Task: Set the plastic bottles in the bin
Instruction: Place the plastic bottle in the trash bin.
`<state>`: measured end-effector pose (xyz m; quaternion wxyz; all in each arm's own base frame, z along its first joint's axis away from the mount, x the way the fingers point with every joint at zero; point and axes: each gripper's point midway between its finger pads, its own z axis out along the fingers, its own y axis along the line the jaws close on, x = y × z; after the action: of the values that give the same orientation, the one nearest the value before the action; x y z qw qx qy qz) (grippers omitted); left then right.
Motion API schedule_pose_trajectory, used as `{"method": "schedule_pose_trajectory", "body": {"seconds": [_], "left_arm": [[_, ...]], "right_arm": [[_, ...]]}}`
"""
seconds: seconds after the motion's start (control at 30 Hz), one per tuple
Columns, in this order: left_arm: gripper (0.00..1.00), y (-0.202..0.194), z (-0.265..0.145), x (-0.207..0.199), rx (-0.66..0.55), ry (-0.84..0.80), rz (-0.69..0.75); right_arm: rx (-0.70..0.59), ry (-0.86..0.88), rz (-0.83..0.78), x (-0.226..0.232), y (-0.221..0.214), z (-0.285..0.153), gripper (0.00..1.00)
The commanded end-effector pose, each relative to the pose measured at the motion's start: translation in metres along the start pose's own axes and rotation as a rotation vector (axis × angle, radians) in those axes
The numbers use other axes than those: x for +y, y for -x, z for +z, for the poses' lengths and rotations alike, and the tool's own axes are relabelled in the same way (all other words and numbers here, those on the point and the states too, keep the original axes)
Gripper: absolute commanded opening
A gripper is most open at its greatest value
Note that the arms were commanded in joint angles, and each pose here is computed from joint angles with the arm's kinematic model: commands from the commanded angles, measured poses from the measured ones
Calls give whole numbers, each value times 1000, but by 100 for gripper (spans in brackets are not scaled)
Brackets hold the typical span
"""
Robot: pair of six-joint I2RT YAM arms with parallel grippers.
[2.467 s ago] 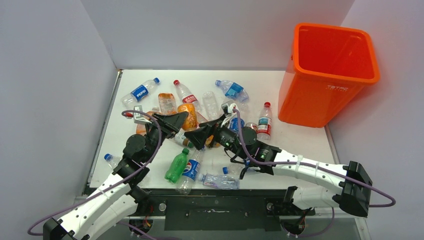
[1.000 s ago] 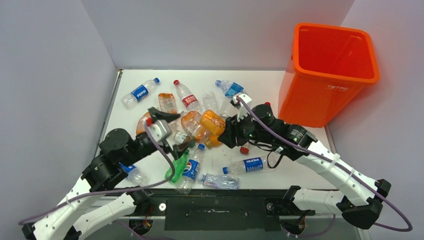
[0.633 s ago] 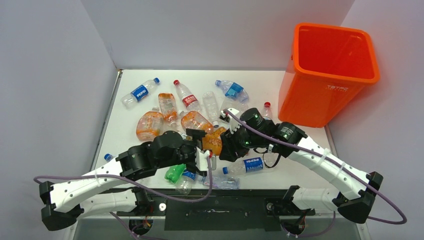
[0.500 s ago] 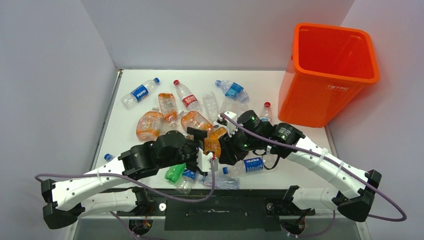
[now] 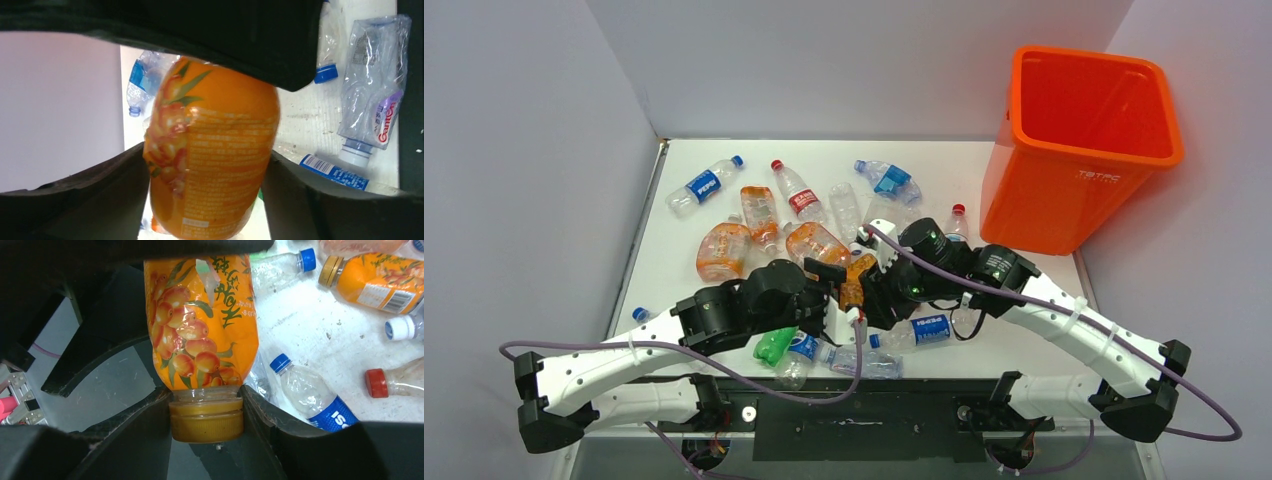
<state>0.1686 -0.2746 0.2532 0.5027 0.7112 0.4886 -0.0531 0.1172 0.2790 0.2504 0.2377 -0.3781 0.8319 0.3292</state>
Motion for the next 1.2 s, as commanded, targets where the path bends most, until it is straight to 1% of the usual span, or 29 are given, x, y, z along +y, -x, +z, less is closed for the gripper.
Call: {"method": "schedule_pose_trajectory", "body": {"seconds": [0.0,0.03,0.07,0.1,0.13,0.2,0.23,0.27,0.33,0.37,0.4,0.43,0.5,0.53,0.6,0.7,0.77,0.9,0.93,1.1,1.17], "left_arm": [[59,19,-2,12,-67,33,-15],[51,19,-1,13,-68,41,-24],[44,19,-1,14,-72,49,-38],[42,20,-1,15,-78,57,-51],[41,21,-2,15,-86,67,-63],[38,23,-4,19,-108,96,-101],[36,26,-5,22,-127,119,-127],[34,28,-6,24,-142,138,-174],[29,30,-7,27,-172,174,-261],[25,32,-7,27,-195,185,-309],[19,35,-7,27,-225,196,-363],[9,36,-5,24,-248,199,-416],[0,43,-7,28,-319,229,-527],[0,45,-8,31,-354,246,-587],[0,52,-12,40,-436,272,-724],[0,55,-16,51,-502,281,-890],[0,52,-17,55,-519,289,-945],[0,52,-18,54,-551,295,-969],[0,50,-16,53,-549,296,-971],[0,44,-12,51,-511,305,-975],[0,44,-13,51,-515,309,-973]], "right_arm": [[-92,51,-41,18,26,-12,5],[-96,53,-42,18,26,-12,6],[-100,56,-43,19,27,-12,18],[-109,55,-47,20,30,-13,40],[-127,46,-49,19,33,-15,57],[-193,24,-56,19,45,-24,81],[-240,7,-57,17,52,-31,89],[-303,-19,-56,15,62,-39,93],[-486,-70,-10,10,82,-67,99],[-590,-88,25,6,92,-79,92],[-693,-87,35,5,98,-92,90],[-812,-68,49,7,106,-108,90],[-1013,-36,115,4,113,-133,90],[-1078,-20,126,3,114,-140,90],[-1145,-46,134,-4,116,-147,90],[-1167,-39,158,-8,119,-137,90],[-1180,11,165,-5,121,-125,90],[-1146,55,188,-2,131,-98,90],[-1129,60,189,-1,134,-88,90],[-1118,52,181,3,140,-70,90],[-1108,34,187,0,141,-64,94]]}}
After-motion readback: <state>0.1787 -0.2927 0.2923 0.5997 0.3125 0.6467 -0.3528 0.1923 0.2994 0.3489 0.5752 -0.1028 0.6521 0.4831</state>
